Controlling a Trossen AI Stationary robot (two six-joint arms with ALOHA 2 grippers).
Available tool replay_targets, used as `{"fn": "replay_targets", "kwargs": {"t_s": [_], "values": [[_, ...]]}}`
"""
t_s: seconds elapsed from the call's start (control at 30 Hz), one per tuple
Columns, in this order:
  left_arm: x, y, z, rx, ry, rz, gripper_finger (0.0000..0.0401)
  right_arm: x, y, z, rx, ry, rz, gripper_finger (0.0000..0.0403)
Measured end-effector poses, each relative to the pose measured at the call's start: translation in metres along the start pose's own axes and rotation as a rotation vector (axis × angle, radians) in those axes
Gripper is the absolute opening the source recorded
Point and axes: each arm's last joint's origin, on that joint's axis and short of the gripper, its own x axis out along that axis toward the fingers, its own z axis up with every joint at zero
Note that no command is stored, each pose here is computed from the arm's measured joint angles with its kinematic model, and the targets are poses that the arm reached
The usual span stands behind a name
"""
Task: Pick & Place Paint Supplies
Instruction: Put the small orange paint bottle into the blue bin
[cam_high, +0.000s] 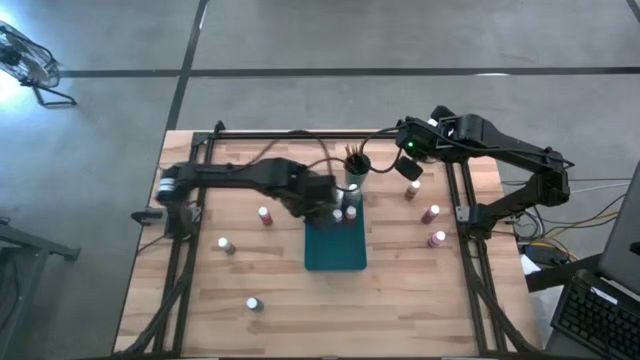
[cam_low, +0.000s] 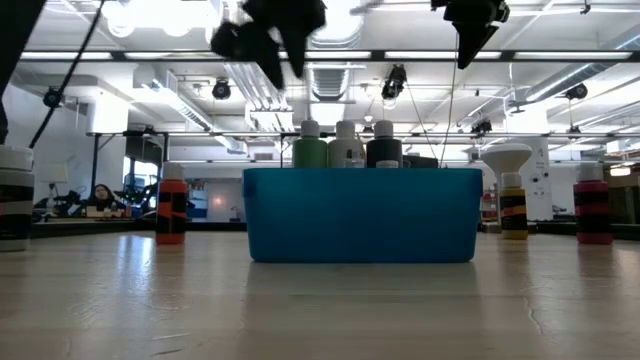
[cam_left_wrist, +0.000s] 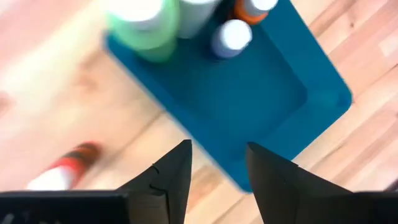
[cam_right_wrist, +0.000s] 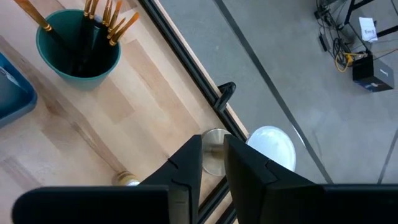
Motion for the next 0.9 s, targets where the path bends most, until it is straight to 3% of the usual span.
{"fn": "replay_targets", "kwargs": {"t_s": [0.2,0.43,0.67,0.9], "values": [[-0.058,0.017,-0.028,0.094,-0.176,0.042,0.0147,0.0,0.0,0.001,0.007,-0.006,0.001,0.0055],[-0.104,0.038,-0.047,0.223,-0.331,0.049,0.0147,0.0,0.0,0.001,0.003,-0.008,0.002,0.0048],[-0.119,0.048,-0.052,0.32,-0.361,0.046,0.0147,0.0,0.0,0.001,0.004,-0.009,0.002,0.0061],[-0.117,0.057,-0.058,0.396,-0.277,0.135,0.0147,0.0,0.0,0.001,0.005,-0.01,0.002,0.0083]]}}
